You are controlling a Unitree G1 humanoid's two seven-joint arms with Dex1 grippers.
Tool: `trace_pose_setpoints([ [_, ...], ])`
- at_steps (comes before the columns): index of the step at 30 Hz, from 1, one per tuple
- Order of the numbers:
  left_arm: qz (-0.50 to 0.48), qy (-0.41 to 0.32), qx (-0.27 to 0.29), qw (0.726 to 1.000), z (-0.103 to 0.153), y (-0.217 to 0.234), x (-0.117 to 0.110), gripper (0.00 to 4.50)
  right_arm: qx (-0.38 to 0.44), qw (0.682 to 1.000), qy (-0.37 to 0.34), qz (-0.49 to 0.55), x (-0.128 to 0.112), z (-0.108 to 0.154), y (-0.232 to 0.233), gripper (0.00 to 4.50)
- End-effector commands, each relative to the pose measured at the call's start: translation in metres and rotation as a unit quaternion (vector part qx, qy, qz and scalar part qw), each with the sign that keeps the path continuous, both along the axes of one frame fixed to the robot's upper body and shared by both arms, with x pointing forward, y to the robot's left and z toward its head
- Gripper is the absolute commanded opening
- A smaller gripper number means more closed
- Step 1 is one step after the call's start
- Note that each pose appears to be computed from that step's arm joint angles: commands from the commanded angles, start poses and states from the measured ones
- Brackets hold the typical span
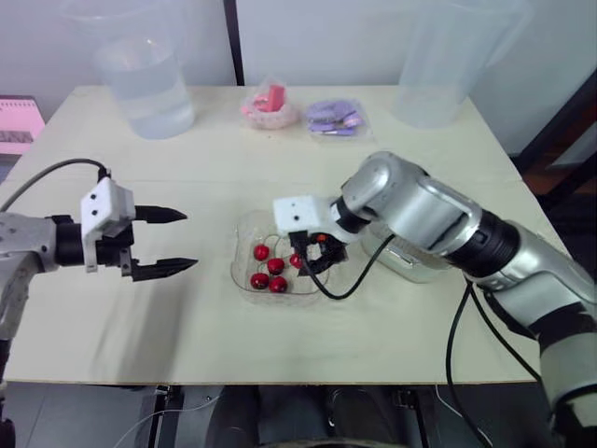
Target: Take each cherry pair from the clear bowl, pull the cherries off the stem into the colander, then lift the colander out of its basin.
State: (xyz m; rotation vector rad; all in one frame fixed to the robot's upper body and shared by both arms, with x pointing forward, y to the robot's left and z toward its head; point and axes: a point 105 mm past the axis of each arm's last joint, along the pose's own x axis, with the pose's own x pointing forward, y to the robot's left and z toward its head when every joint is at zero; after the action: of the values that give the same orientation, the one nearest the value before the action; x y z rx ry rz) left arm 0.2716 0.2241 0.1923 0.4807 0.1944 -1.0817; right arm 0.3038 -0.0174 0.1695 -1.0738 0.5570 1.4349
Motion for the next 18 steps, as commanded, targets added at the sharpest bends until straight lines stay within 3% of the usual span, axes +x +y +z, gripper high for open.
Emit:
trace_pose_setpoints([
  [1, 0.001, -0.034, -0.003, 0.999, 0.014, -0.001, -0.002, 4.50, -0.012, 0.999, -0.037, 0.006, 0.008, 0.001, 0.005, 2.61],
  [18, 0.010, -0.040, -0.010, 0.999, 0.015, -0.005, -0.002, 4.50, -0.073, 0.995, -0.051, 0.044, 0.015, -0.027, 0.005, 2.61],
])
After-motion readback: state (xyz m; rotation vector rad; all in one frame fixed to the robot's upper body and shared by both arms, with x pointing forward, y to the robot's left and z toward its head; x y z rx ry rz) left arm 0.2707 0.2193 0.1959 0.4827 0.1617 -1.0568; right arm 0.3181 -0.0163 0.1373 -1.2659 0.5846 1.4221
